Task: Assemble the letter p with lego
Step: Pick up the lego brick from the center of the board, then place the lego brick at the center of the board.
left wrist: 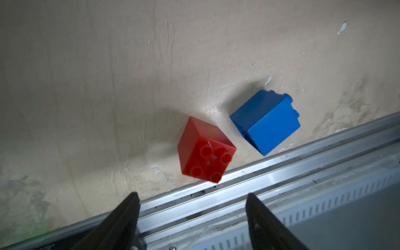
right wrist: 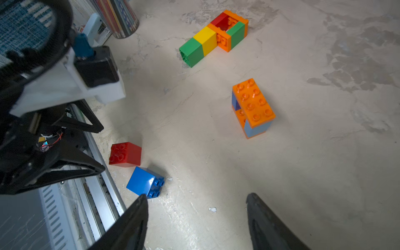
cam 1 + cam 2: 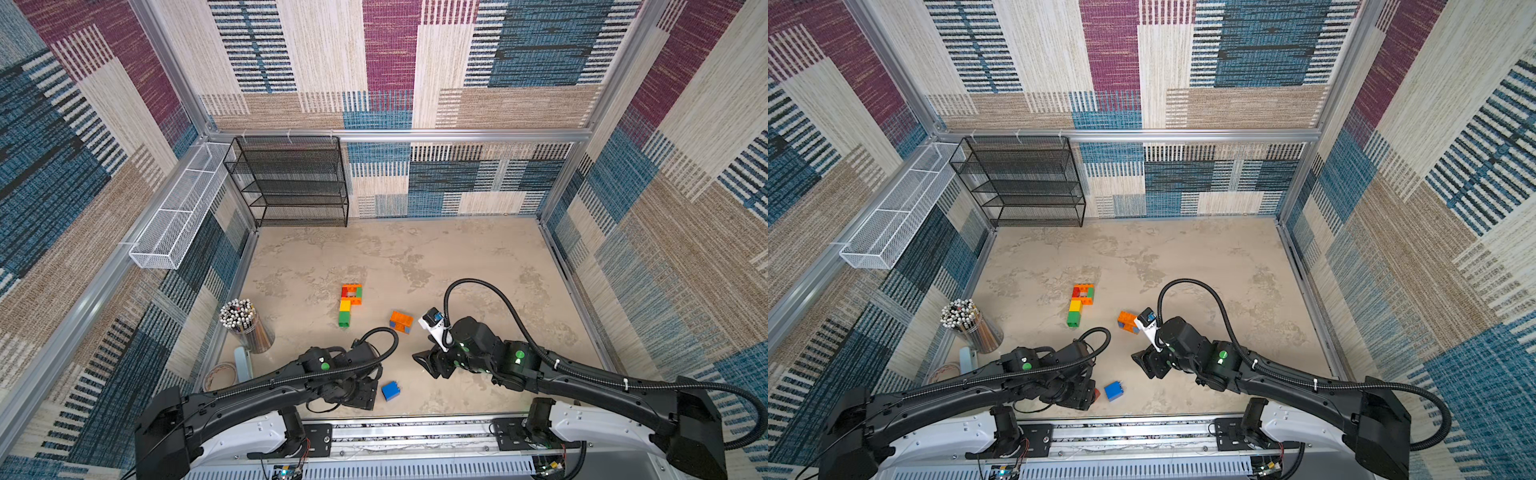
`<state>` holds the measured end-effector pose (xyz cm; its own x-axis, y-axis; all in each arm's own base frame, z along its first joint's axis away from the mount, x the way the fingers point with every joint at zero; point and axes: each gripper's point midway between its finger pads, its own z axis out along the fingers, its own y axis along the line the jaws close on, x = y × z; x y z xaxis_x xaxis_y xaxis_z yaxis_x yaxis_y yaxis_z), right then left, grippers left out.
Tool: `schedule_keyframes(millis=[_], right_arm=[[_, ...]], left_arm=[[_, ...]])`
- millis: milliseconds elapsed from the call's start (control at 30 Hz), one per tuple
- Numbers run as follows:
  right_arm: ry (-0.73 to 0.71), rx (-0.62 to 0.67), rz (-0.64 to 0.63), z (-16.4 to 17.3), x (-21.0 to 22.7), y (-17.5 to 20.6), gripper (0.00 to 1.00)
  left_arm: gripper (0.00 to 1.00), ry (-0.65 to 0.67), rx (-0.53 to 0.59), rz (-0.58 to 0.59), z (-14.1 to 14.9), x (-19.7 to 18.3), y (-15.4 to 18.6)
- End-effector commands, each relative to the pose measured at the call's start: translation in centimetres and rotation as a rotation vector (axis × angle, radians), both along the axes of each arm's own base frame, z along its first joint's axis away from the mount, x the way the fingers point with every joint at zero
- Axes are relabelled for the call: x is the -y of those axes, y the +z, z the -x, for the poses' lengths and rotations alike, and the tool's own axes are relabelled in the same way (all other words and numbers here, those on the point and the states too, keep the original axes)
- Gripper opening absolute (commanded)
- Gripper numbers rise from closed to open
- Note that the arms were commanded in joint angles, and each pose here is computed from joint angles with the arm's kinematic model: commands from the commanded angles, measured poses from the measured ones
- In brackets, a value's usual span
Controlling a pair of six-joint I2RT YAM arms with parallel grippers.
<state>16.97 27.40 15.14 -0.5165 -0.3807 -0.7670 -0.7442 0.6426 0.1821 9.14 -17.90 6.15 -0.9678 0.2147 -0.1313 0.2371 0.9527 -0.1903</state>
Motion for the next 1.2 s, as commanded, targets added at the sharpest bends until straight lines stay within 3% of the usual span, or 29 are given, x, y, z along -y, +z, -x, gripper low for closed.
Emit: schedule_keyframes(millis=[0,133,467,633,800,1167], right_arm=[[-0.058,0.036,-0.026,-0.8,0.5,1.0,0.74],[-0.073,0.049,-0.042,-0.8,0.9,1.5,0.75],[-0.108,0.077,-0.047,-1.3,1.6,2.0,0.75],[-0.132,0.088,-0.046,-1.5,2.0,2.1,0.75],[-0.139,0.09,-0.053,-1.4,2.3,2.2,0.75],[-0.18,0.09,-0.083,-1.3,3.3,2.2,0.76]], left_arm=[[0.77,-0.054,0.031,-0.002,-1.0,1.4,-0.3],[0.67,-0.062,0.025,-0.053,-1.5,1.6,-1.2],[0.31,-0.056,0.006,-0.137,-1.9,1.4,-2.1],[0.2,-0.028,0.004,-0.191,-2.8,1.7,-2.3],[0.14,0.025,0.011,-0.215,-4.4,2.1,-2.3],[0.17,0.142,0.037,-0.135,-12.7,4.0,-0.9]])
